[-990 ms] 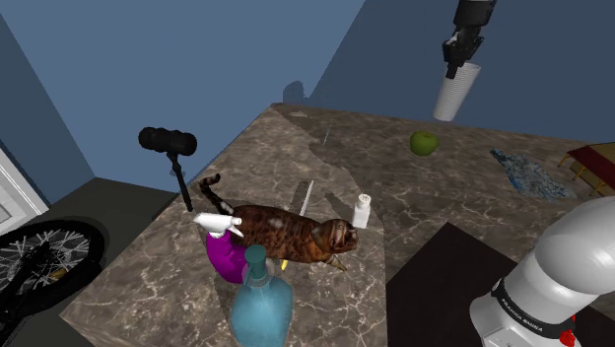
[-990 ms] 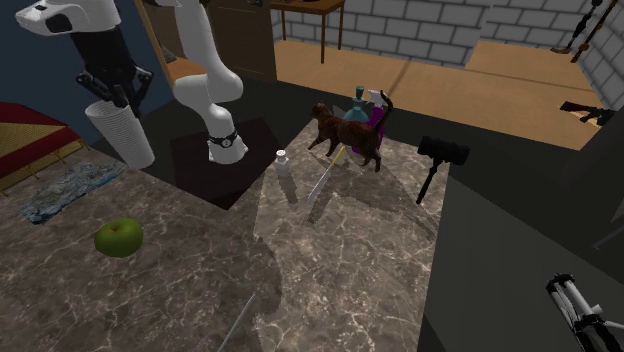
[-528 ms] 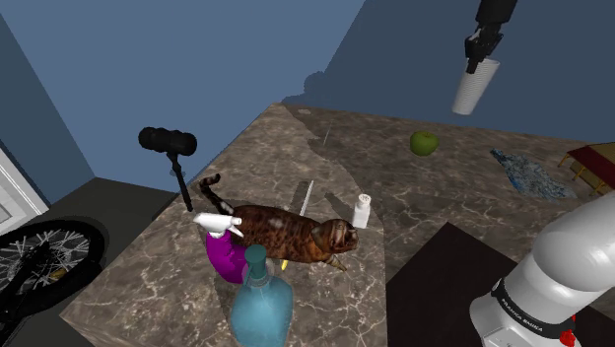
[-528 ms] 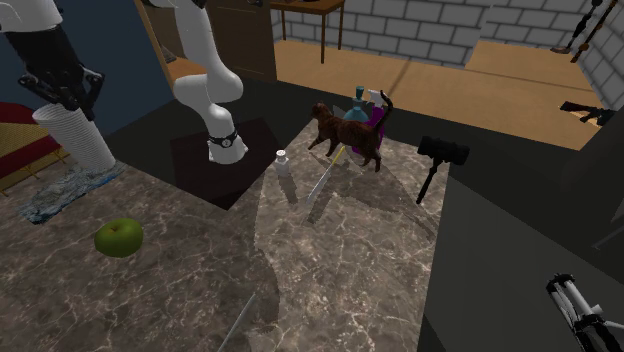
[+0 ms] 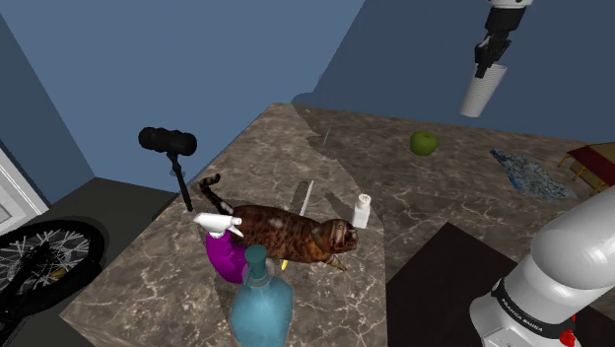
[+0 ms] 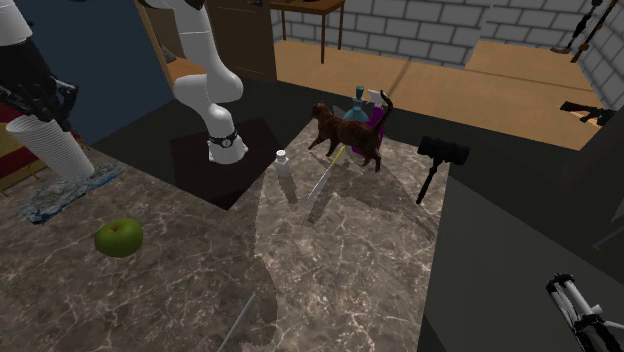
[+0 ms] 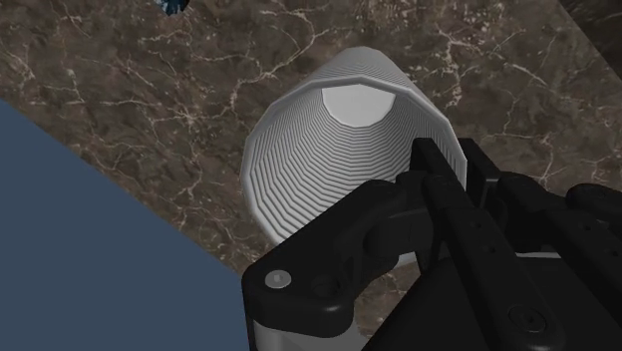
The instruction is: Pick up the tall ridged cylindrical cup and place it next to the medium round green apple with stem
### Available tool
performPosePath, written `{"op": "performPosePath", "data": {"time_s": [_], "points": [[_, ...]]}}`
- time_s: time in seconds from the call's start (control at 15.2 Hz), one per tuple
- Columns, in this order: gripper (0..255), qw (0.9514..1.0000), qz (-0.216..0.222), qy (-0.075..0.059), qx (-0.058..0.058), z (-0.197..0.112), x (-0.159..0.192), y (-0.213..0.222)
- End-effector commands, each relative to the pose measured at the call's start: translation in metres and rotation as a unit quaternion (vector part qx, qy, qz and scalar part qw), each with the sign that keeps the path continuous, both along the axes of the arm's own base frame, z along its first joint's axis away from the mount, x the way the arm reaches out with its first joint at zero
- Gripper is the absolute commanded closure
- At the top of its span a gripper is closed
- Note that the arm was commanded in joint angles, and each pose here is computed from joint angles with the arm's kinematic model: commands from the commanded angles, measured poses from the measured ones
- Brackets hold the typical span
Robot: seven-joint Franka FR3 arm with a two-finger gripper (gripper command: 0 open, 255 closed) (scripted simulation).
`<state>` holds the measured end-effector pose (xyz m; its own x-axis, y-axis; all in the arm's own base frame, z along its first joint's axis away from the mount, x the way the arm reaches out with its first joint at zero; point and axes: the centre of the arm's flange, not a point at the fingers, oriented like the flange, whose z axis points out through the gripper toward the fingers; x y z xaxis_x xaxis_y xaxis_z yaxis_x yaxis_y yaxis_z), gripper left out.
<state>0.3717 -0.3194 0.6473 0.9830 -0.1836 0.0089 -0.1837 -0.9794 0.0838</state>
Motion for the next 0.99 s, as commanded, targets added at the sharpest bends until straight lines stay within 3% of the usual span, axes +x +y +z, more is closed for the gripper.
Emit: {"op": "performPosePath", "data": {"time_s": [0.0,0.92], "points": [[255,1.0,0.0,0.0,0.0,-0.011,0.0,0.0],[255,1.0,0.0,0.0,0.0,-0.085,0.0,0.0]]}}
